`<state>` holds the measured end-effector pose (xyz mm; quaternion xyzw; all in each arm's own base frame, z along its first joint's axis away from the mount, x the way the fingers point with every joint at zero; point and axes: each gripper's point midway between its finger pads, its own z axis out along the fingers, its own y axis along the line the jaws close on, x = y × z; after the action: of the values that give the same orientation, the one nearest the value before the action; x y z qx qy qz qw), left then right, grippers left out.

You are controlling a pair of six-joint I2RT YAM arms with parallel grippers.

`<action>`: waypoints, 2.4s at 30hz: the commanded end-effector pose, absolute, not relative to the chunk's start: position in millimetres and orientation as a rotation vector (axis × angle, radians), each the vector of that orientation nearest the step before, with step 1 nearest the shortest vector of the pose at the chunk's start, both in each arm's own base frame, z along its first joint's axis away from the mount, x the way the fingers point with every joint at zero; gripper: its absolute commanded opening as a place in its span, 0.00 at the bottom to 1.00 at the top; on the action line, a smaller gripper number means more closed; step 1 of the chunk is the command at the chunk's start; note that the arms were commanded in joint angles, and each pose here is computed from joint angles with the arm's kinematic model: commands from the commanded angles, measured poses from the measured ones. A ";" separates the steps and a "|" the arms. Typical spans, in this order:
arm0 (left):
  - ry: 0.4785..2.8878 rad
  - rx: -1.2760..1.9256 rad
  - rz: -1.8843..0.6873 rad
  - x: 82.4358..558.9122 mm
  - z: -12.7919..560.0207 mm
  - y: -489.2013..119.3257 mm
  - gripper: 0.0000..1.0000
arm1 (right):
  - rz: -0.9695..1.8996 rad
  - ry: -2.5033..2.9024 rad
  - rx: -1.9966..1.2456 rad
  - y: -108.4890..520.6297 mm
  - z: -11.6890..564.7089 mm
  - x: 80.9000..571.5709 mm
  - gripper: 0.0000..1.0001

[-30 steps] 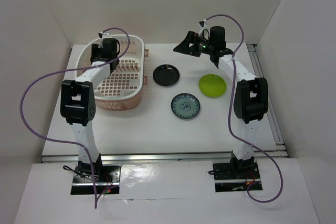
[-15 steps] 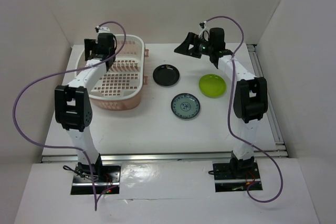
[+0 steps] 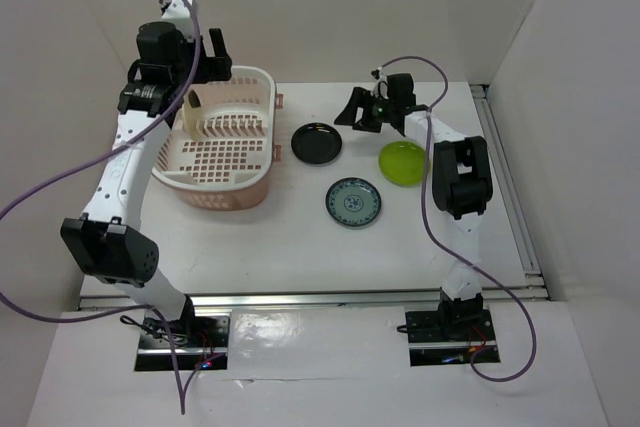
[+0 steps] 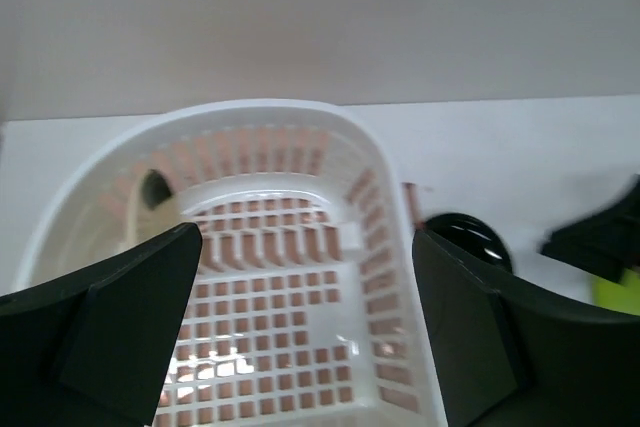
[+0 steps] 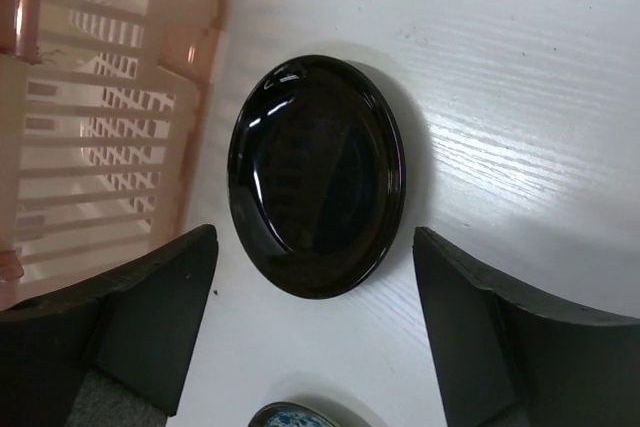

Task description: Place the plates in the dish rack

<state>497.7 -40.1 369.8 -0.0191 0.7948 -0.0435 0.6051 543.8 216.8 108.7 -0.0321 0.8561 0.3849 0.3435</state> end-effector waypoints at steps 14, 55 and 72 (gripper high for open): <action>1.763 0.193 -0.729 419.3 415.7 -133.5 1.00 | 1.077 2.284 -0.073 216.6 53.5 538.4 0.78; 1.799 0.117 -0.754 423.5 401.3 -132.5 1.00 | 1.234 2.361 0.059 233.7 4.3 528.9 0.00; 1.847 0.025 -0.703 443.1 382.6 -123.1 1.00 | 1.175 2.124 0.150 187.2 138.6 586.6 0.00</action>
<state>430.9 -127.5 377.6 0.0305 0.7877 -0.3036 0.5352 569.1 193.1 47.1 0.0825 0.8523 0.4369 0.2756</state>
